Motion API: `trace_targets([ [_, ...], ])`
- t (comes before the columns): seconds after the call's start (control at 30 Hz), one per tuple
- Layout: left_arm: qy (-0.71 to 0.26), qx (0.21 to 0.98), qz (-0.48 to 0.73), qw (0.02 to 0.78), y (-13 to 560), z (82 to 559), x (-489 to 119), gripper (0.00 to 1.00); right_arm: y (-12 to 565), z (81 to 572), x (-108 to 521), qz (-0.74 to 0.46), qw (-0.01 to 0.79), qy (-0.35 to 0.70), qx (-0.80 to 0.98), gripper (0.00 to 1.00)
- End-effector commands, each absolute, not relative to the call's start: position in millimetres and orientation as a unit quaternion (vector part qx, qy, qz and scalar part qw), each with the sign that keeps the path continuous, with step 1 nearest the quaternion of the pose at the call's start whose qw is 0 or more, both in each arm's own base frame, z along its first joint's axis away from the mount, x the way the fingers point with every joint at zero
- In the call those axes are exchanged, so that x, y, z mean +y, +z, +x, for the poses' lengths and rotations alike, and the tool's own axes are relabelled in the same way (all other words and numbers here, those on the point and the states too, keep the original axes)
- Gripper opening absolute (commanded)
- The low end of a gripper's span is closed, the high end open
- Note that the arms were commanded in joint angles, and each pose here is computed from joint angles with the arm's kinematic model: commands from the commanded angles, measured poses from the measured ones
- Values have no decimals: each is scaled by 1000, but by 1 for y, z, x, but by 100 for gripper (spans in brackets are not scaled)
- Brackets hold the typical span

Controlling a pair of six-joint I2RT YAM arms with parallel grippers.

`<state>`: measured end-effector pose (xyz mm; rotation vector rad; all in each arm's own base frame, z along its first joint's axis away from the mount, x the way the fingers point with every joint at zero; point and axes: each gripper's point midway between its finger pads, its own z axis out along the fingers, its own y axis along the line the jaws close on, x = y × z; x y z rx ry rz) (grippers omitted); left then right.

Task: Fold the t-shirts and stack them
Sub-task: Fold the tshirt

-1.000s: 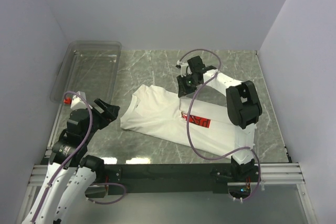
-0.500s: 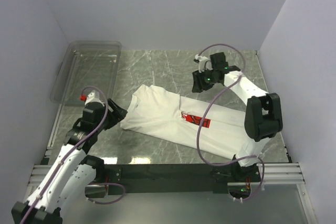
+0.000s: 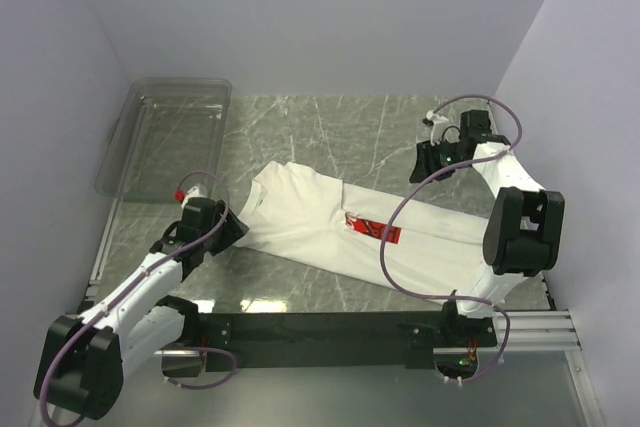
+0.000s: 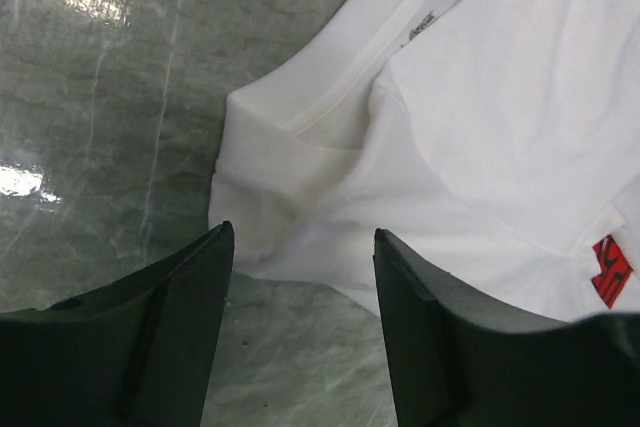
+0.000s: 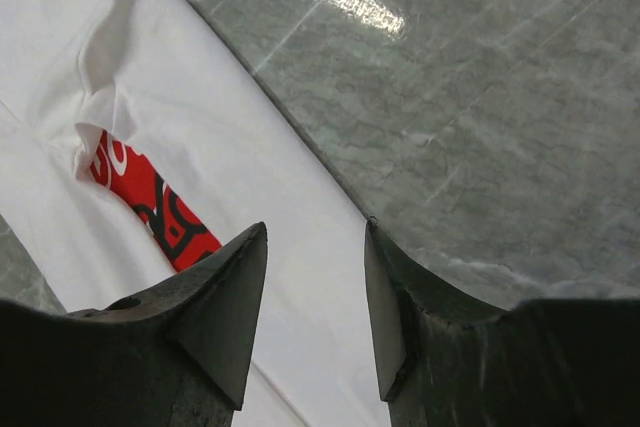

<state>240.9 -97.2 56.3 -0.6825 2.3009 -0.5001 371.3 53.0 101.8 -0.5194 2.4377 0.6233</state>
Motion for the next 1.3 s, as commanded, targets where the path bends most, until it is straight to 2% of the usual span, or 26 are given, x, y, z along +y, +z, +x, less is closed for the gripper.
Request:
trace_targets([
  [0.0, -194, 878, -250, 360, 55, 255, -98, 63, 119, 363, 54, -219, 301, 242, 896, 51],
  [0.07, -187, 882, -244, 356, 50, 257, -98, 59, 120, 362, 51, -217, 299, 242, 897, 51],
  [0.17, -175, 893, -236, 342, 41, 258, -98, 41, 120, 360, 46, -216, 299, 239, 898, 51],
  [0.2, -166, 896, -238, 336, 37, 257, -96, 19, 120, 358, 45, -215, 298, 238, 899, 51],
  [0.23, -150, 895, -246, 342, 37, 259, -90, 8, 121, 357, 43, -220, 300, 233, 898, 51],
  [0.27, -134, 898, -257, 332, 33, 254, -85, 1, 120, 355, 40, -218, 297, 227, 902, 51],
  [0.53, -78, 886, -331, 315, 26, 242, -62, 1, 118, 346, 14, -212, 308, 175, 911, 51],
  [0.63, -65, 892, -328, 304, 24, 242, -61, 26, 116, 343, 9, -217, 305, 166, 912, 52],
  [0.67, -75, 891, -325, 307, 28, 244, -64, 42, 115, 342, 10, -219, 302, 169, 912, 52],
  [0.77, -113, 879, -313, 343, 55, 255, -71, 59, 119, 333, 22, -257, 297, 202, 897, 54],
  [0.93, -175, 856, -267, 406, 111, 262, -83, 72, 119, 320, 78, -349, 240, 298, 856, 56],
  [0.97, -190, 844, -258, 429, 130, 263, -84, 77, 123, 326, 90, -352, 238, 305, 852, 57],
  [1.1, -203, 822, -247, 472, 163, 256, -79, 82, 116, 343, 157, -371, 213, 314, 848, 59],
  [1.27, -230, 793, -256, 503, 189, 240, -74, 84, 118, 381, 242, -385, 238, 271, 849, 67],
])
